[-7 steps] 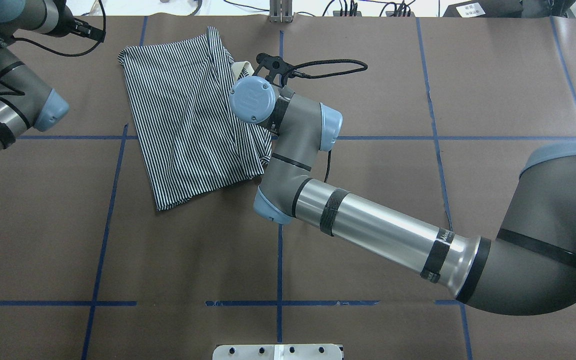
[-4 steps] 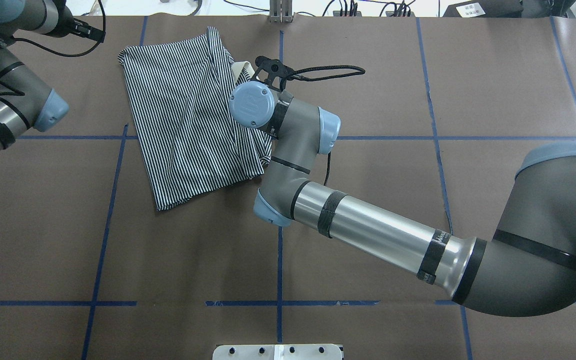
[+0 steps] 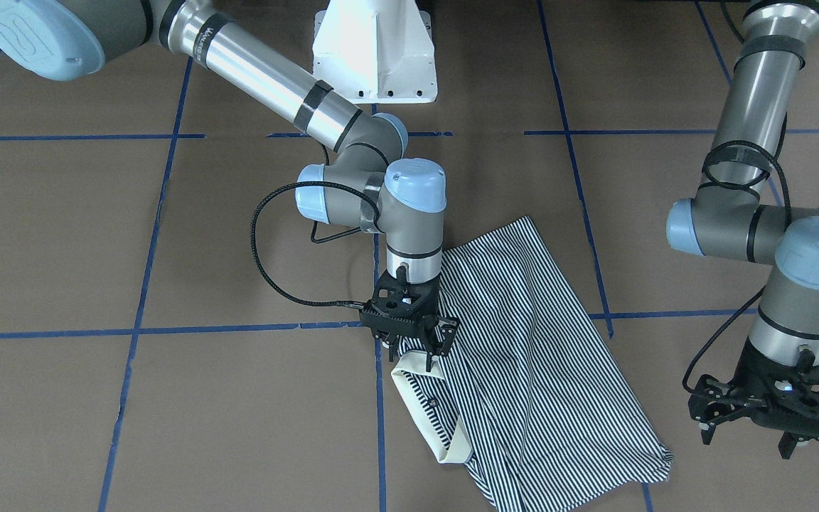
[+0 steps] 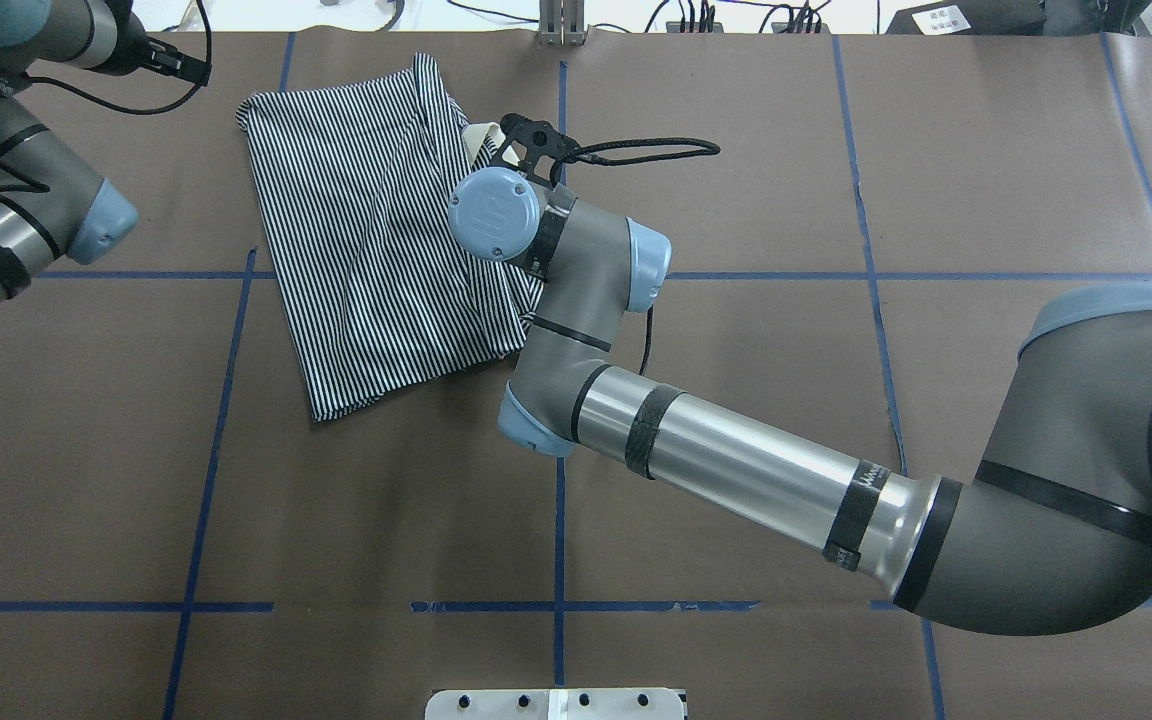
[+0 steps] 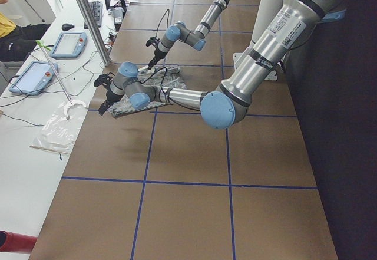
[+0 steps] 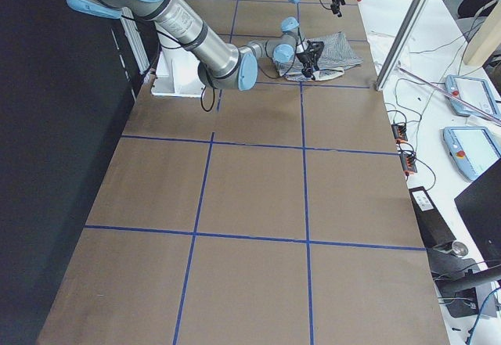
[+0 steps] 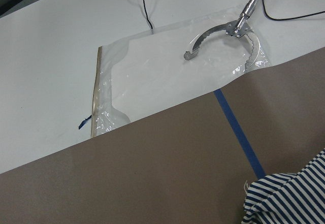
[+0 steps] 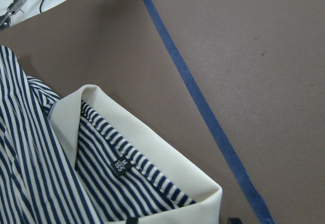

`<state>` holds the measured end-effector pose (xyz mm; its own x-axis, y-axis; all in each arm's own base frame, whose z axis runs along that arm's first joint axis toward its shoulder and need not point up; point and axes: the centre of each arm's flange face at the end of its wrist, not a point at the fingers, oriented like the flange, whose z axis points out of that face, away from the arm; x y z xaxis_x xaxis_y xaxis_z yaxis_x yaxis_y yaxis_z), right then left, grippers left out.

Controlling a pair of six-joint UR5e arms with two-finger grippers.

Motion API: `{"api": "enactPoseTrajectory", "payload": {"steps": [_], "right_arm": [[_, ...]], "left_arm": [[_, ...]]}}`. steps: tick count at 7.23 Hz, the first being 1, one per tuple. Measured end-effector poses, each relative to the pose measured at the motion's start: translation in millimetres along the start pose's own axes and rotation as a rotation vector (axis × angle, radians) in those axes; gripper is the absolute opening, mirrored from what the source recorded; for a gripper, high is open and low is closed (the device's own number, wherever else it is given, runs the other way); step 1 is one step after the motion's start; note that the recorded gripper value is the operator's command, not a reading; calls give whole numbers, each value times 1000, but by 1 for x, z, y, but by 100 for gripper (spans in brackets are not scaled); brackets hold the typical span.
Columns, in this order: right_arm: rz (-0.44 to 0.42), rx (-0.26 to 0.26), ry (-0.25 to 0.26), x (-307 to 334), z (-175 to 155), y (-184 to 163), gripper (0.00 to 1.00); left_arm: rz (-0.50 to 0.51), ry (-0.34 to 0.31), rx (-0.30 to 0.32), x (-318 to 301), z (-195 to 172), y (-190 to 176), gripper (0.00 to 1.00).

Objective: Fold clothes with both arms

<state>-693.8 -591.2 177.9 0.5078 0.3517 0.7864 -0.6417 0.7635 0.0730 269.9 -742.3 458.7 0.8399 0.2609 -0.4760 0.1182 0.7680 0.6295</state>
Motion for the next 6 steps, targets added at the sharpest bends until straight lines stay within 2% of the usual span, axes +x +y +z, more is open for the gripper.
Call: {"api": "enactPoseTrajectory", "payload": {"steps": [2,3,4,6], "right_arm": [[1,-1,8,2,3,1,47],[0,-1,10,3,4,2,6],[3,0,10,3,5,1,0],[14,2,14,4,5,-3,0]], "left_arm": [[0,-1,-2,-1,0,3,100],[0,0,-1,-1,0,3,100],[0,1,2,-1,-1,2,100],[1,6,10,0,-6,4,100]]}}
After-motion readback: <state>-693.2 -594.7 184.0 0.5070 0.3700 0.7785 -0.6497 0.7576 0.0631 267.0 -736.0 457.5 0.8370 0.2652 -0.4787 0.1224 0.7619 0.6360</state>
